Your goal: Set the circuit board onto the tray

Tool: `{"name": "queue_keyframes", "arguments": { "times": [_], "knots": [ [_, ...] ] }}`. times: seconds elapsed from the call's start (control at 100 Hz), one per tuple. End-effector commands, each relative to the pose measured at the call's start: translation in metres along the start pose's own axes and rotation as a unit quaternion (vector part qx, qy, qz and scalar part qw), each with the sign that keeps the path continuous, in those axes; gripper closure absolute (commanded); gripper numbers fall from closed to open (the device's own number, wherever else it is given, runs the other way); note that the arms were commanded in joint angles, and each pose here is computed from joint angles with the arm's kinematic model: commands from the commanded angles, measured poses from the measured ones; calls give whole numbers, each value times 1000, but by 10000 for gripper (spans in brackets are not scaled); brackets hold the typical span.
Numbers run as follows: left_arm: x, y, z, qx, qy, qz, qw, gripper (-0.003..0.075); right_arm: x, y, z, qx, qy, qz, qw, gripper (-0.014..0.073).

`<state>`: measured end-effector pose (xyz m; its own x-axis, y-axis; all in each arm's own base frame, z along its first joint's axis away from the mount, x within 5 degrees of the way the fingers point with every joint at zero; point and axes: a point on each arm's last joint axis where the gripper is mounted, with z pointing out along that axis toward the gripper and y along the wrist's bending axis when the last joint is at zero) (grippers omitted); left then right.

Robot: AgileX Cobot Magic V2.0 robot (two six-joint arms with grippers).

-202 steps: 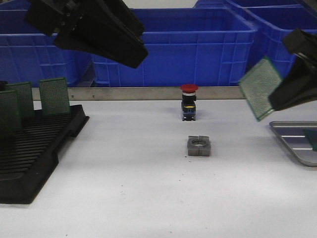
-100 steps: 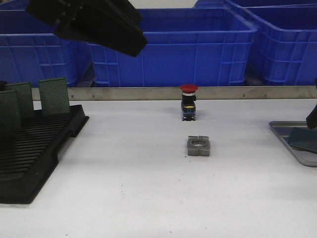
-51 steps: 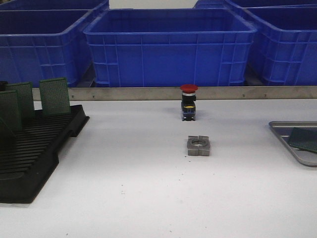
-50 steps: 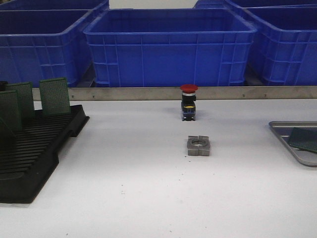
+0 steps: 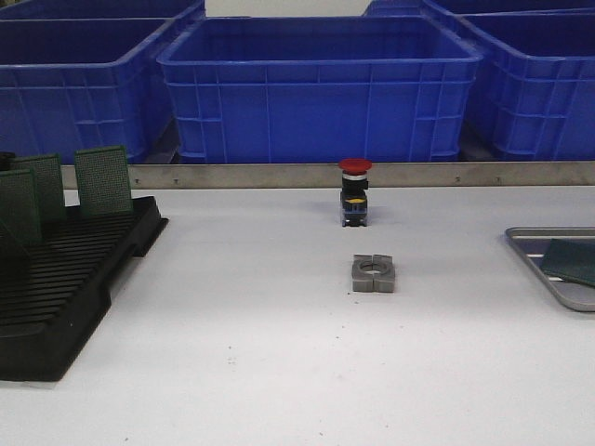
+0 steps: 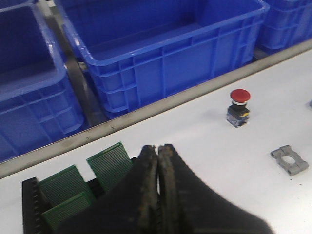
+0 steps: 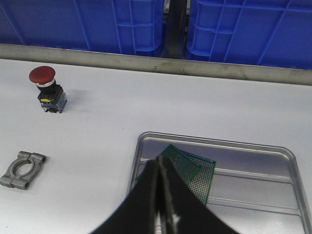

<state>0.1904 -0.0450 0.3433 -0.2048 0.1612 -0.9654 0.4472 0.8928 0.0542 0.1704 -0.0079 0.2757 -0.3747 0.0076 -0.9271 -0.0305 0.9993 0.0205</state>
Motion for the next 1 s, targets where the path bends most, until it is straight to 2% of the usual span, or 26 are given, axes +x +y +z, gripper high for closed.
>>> {"name": "queue_keyframes", "arguments": {
  "times": [0.0,0.14,0.28,0.61,0.78,0.99],
  "knots": [
    [-4,-1,-18,-32,-44,-28,998,738,-6,-1,-19,21,-53,-2,998,654],
    [12,-10,-43,-54,-79,-59,994,738,8,4,-44,19,-93,-8,995,654],
    [35,-20,-65,-67,-100,-57,991,737,23,10,-66,14,-133,-16,991,654],
    [81,-46,-106,-64,-172,-34,982,737,42,28,-100,-51,-190,-47,979,654],
    [84,-51,-119,-66,-207,-22,976,737,44,31,-102,-61,-189,-51,979,654],
    [84,-52,-119,-64,-208,-21,976,737,44,31,-102,-61,-189,-51,979,654]
  ]
}}
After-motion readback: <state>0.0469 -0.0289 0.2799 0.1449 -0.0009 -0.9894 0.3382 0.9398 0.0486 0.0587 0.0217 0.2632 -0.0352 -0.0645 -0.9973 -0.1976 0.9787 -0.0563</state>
